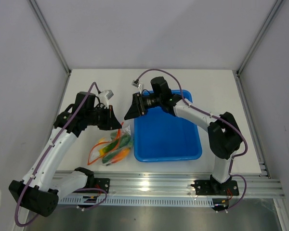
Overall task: Place the food in the zip-top bag and seal the zipper
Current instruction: Zip the zipper food storage bag at the center of the board.
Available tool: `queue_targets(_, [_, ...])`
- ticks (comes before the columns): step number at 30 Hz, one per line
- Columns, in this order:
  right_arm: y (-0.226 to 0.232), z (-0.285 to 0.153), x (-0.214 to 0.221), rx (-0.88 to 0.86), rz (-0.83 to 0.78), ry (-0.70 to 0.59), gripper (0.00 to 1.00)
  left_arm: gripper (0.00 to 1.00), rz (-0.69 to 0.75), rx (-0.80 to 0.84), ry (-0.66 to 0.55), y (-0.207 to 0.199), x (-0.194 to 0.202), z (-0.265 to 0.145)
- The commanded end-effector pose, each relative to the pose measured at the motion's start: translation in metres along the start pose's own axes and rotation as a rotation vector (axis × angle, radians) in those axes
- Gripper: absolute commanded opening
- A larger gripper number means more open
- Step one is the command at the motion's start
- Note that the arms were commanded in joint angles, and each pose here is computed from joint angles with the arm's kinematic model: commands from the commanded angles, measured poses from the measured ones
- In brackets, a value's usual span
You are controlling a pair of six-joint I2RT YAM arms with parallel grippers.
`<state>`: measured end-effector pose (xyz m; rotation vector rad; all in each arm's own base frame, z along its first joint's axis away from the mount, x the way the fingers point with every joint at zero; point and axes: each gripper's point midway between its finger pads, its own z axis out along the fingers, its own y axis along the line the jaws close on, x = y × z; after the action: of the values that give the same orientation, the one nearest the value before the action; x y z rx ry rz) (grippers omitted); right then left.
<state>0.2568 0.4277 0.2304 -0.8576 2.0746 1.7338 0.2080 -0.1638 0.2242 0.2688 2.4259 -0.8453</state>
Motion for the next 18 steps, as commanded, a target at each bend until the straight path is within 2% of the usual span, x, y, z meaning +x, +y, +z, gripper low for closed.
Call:
queue_targets(1, [0.015, -0.014, -0.002, -0.025, -0.112, 0.013, 0.54, 0.01, 0.032, 0.02, -0.024, -0.008, -0.009, -0.006])
queue_targets(7, [0.03, -0.018, 0.009, -0.214, -0.138, 0.066, 0.58, 0.01, 0.045, 0.069, -0.033, -0.018, -0.012, -0.008])
queue_targets(14, [0.037, -0.01, 0.017, -0.276, -0.157, 0.108, 0.66, 0.01, 0.044, 0.122, -0.032, -0.027, -0.013, -0.008])
queue_targets(18, [0.032, 0.0, 0.025, -0.297, -0.131, 0.135, 0.66, 0.01, 0.049, 0.134, -0.04, -0.03, -0.015, -0.01])
